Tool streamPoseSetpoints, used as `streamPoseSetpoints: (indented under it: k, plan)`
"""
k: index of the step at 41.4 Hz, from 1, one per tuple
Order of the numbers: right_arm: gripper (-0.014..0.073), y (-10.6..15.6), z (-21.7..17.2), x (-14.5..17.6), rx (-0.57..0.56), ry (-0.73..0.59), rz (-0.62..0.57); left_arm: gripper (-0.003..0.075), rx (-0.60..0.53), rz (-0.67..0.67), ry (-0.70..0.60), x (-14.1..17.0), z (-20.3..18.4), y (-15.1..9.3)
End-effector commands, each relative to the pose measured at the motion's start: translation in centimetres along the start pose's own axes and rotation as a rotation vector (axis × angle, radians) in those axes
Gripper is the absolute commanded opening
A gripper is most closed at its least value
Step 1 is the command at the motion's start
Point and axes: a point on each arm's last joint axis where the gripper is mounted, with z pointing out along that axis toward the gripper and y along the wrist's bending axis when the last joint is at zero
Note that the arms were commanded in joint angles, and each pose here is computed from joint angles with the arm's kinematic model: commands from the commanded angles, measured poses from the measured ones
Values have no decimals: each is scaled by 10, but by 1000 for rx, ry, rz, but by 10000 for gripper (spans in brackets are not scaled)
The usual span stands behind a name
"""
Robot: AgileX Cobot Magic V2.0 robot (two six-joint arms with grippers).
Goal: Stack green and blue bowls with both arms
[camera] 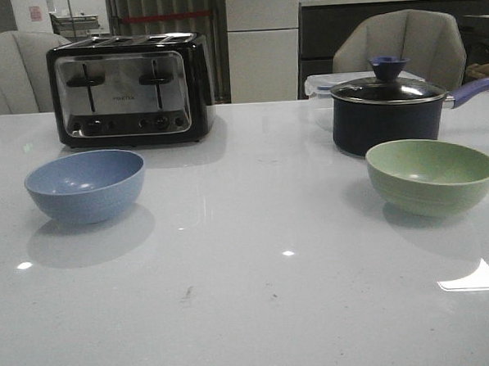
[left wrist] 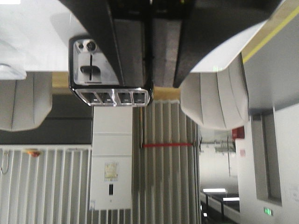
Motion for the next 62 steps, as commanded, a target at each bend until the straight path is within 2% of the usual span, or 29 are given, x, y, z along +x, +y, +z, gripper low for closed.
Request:
streamPoseSetpoints:
  k: [1,7,20,34,36,38,42,43,46,48,54,62]
  plan:
    - [57,0,12,-28,7,20,-15,100,12,-15,32,-30,9,0]
    - [57,0,35,-31,7,193,-14,101,36,-56,196,-40,29,-2]
    - [57,-1,79,2,9,516,-12,101,41,-63,498,-2,69,-4]
    - [66,-2,112,33,11,743,-10,107,36,-38,636,24,93,-3]
    - [106,-2,116,37,10,775,-5,137,32,-21,648,26,95,-2]
    - [165,-2,118,41,10,796,-3,207,34,-12,657,27,96,-2]
    - [366,-2,124,46,10,824,-2,427,40,2,664,29,99,-2]
    - [391,-2,125,47,10,827,-2,489,40,2,665,29,100,-2]
    - [490,-2,130,50,11,831,-2,591,40,-2,666,30,102,-2]
    - [514,-2,134,51,11,823,-1,611,44,-22,662,30,104,-3]
    - [512,-4,149,56,33,825,32,582,90,-45,655,31,108,-10]
    - [506,-19,186,56,106,880,124,538,218,31,633,29,106,-25]
